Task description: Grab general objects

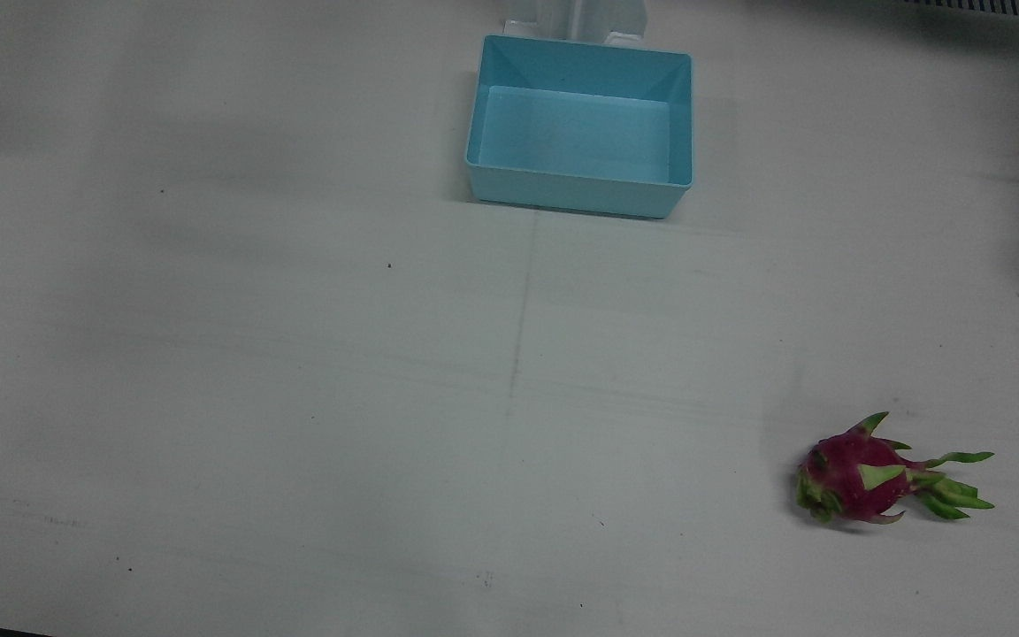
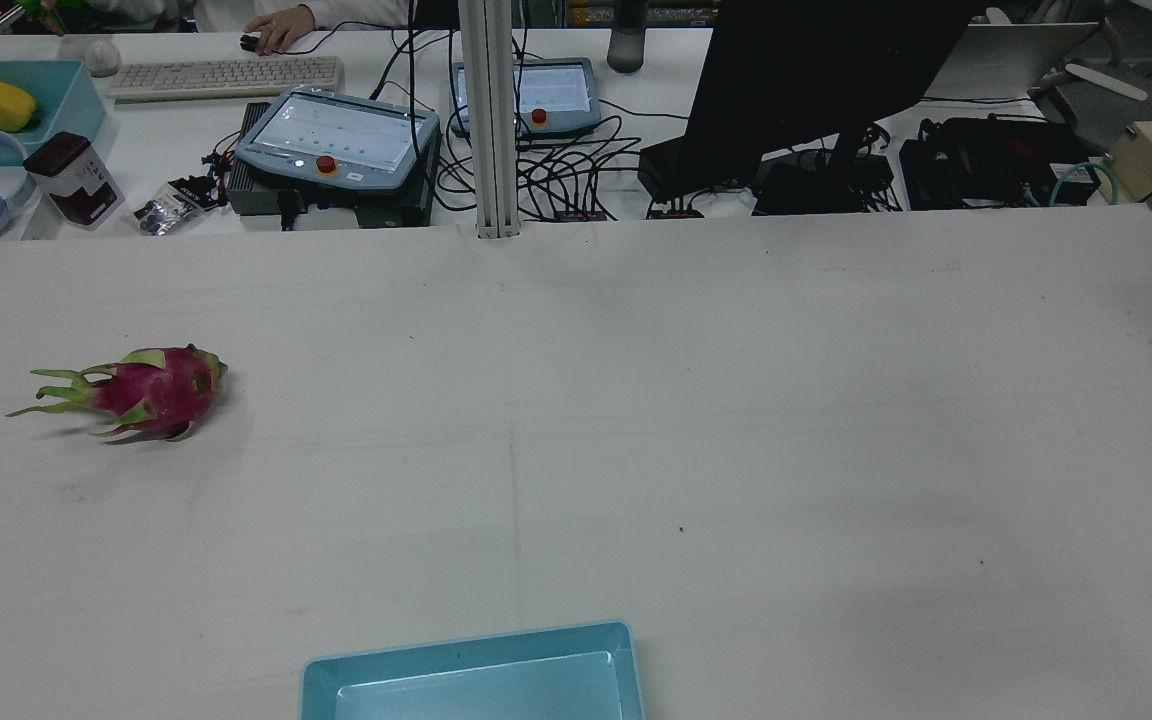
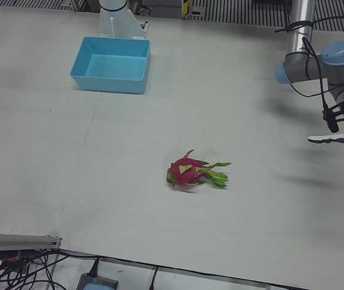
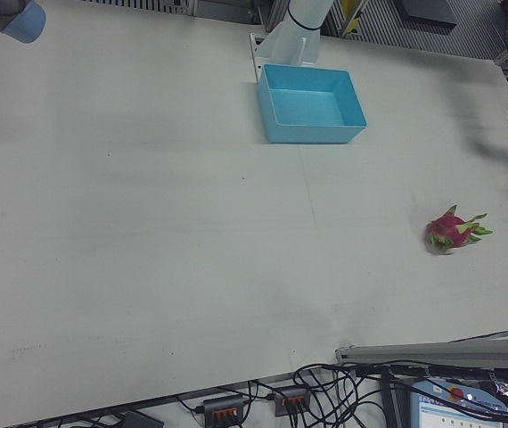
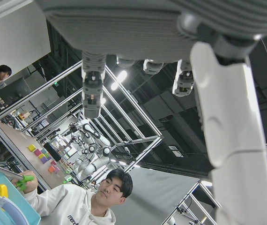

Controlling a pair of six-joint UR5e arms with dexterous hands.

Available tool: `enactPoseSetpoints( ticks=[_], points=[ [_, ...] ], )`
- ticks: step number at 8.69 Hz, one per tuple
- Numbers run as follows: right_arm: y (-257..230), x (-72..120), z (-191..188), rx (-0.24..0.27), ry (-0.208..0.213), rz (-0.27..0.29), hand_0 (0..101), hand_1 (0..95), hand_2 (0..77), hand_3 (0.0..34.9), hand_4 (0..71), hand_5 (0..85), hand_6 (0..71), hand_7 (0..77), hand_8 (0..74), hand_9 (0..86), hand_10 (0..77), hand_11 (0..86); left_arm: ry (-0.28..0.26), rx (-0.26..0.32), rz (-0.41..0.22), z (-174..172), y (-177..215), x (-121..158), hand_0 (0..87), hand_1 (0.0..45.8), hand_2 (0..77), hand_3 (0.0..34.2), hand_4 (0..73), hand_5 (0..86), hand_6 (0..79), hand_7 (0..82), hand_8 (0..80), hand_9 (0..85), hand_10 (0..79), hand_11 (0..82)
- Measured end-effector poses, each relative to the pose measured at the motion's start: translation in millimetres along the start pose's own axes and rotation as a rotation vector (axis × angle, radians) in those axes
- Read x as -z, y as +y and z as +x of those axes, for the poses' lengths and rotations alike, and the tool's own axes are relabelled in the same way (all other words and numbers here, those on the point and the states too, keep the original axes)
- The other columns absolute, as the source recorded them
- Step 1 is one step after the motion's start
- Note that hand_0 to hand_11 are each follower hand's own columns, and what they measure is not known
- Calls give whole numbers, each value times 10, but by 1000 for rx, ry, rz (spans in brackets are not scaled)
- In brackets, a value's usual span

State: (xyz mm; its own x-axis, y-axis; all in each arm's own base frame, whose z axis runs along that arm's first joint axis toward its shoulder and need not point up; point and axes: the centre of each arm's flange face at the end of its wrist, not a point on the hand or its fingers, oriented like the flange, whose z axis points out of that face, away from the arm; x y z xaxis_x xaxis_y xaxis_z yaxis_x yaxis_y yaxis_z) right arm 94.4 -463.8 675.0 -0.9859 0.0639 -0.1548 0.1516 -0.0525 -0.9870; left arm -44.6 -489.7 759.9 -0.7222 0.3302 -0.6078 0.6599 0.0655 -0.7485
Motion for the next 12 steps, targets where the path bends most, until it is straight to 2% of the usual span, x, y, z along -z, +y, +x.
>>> enactPoseSetpoints(
  ticks=[5, 7, 8, 9, 10, 11, 12],
  points=[
    [5, -1, 0, 0, 0, -1, 0, 949, 774, 0, 0, 0, 0, 0, 0, 5, 0, 5, 3, 12, -12, 10, 40, -33, 516, 0, 5, 114, 87, 22, 11, 33, 11, 5, 376, 65],
    [11, -3, 1, 0, 0, -1, 0, 949, 774, 0, 0, 0, 0, 0, 0, 5, 0, 5, -1, 22, -32, 71, 170, -110, 515, 0, 5, 114, 87, 22, 11, 33, 11, 5, 376, 65],
    [13, -2, -1, 0, 0, -2, 0, 949, 774, 0, 0, 0, 0, 0, 0, 5, 0, 5, -17, 21, -47, 109, 256, -148, 515, 0, 5, 94, 60, 22, 11, 33, 11, 5, 376, 65],
    [13, -1, -2, 0, 0, -2, 0, 949, 774, 0, 0, 0, 0, 0, 0, 5, 0, 5, -44, 18, -78, 171, 389, -192, 526, 0, 5, 56, 5, 22, 11, 33, 11, 5, 382, 60],
    [13, 0, -3, 0, -1, -1, 0, 949, 774, 0, 0, 0, 0, 0, 0, 5, 0, 5, -82, -3, -117, 294, 582, -215, 540, 0, 5, 22, 5, 22, 16, 44, 11, 5, 382, 60],
    [13, 1, -4, 0, -1, -1, 0, 949, 774, 0, 0, 0, 0, 0, 0, 5, 0, 5, -121, -55, -152, 453, 795, -202, 544, 0, 5, 7, 5, 120, 16, 44, 11, 5, 382, 55],
    [13, 1, -4, 0, -1, -1, 0, 949, 774, 0, 0, 0, 0, 0, 0, 5, 0, 5, -153, -121, -178, 599, 992, -200, 544, 0, 5, 7, 5, 120, 16, 44, 11, 5, 382, 55]
  ],
)
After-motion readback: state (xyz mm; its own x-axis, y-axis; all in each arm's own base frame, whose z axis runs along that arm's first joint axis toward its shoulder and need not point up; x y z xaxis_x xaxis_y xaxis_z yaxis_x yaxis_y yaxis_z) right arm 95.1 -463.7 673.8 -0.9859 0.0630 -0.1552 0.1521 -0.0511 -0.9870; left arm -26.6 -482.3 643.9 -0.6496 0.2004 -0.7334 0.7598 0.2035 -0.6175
